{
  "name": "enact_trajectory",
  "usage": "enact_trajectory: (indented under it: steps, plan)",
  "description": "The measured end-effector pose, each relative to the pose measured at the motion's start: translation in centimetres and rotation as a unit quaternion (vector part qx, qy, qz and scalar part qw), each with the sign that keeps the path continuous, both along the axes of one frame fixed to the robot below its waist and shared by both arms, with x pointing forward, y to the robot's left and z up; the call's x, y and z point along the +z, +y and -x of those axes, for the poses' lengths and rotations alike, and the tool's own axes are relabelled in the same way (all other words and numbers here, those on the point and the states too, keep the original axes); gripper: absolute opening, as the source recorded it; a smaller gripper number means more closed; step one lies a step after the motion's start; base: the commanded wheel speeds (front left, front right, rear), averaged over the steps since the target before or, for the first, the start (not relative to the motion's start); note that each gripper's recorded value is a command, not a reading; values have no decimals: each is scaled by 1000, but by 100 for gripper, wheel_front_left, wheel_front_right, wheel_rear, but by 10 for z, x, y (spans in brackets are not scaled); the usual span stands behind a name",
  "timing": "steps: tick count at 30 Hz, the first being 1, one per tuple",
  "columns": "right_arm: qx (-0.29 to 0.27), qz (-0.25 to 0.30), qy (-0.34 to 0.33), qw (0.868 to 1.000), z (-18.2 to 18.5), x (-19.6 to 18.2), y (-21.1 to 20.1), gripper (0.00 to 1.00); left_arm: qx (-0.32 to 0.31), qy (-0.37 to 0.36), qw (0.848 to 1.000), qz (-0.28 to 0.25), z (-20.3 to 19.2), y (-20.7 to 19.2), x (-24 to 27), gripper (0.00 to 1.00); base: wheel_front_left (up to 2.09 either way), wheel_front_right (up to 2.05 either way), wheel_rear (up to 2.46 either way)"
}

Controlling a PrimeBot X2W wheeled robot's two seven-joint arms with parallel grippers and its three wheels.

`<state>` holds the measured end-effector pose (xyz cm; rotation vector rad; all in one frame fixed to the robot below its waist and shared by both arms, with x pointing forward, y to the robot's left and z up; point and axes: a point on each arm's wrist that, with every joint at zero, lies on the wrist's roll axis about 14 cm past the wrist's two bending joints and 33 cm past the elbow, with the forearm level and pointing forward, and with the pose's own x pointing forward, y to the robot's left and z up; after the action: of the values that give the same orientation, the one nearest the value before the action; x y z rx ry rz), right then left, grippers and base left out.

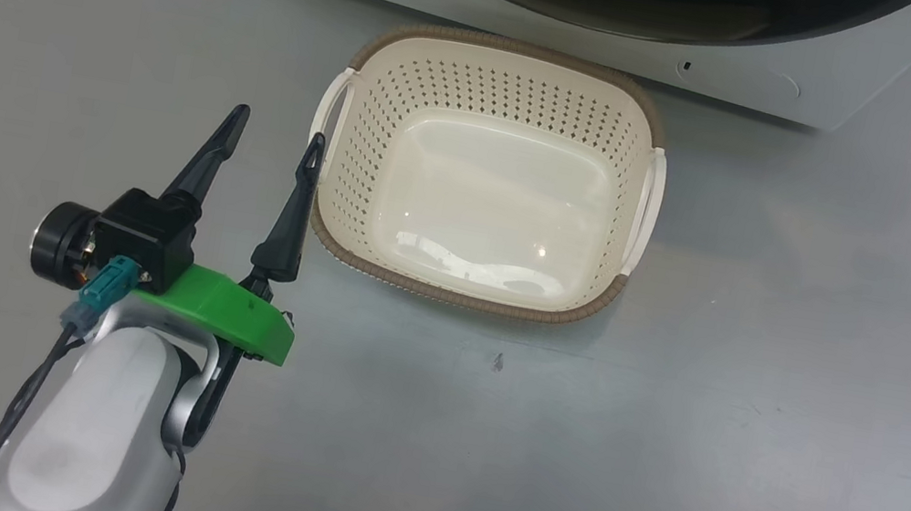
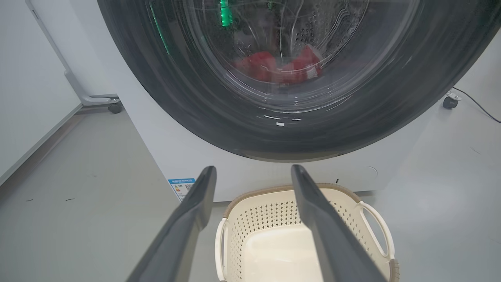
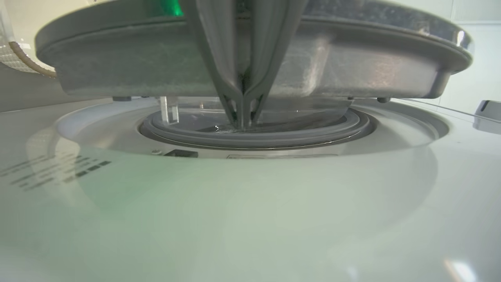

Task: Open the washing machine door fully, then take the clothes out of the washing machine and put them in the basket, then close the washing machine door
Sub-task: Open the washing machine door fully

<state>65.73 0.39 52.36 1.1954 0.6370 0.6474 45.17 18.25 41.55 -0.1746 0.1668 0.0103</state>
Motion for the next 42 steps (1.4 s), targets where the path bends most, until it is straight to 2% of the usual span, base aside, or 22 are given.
enact_trajectory:
  steps: [19, 42]
  plan:
    - [103, 13, 39, 994, 49, -16, 10, 0, -10, -17, 1000, 7, -3, -10, 13, 100, 0, 0, 0]
    - [186, -24, 61, 980, 126, -9, 40, 0, -23, -35, 999, -2, 16, -19, 34, 100, 0, 0, 0]
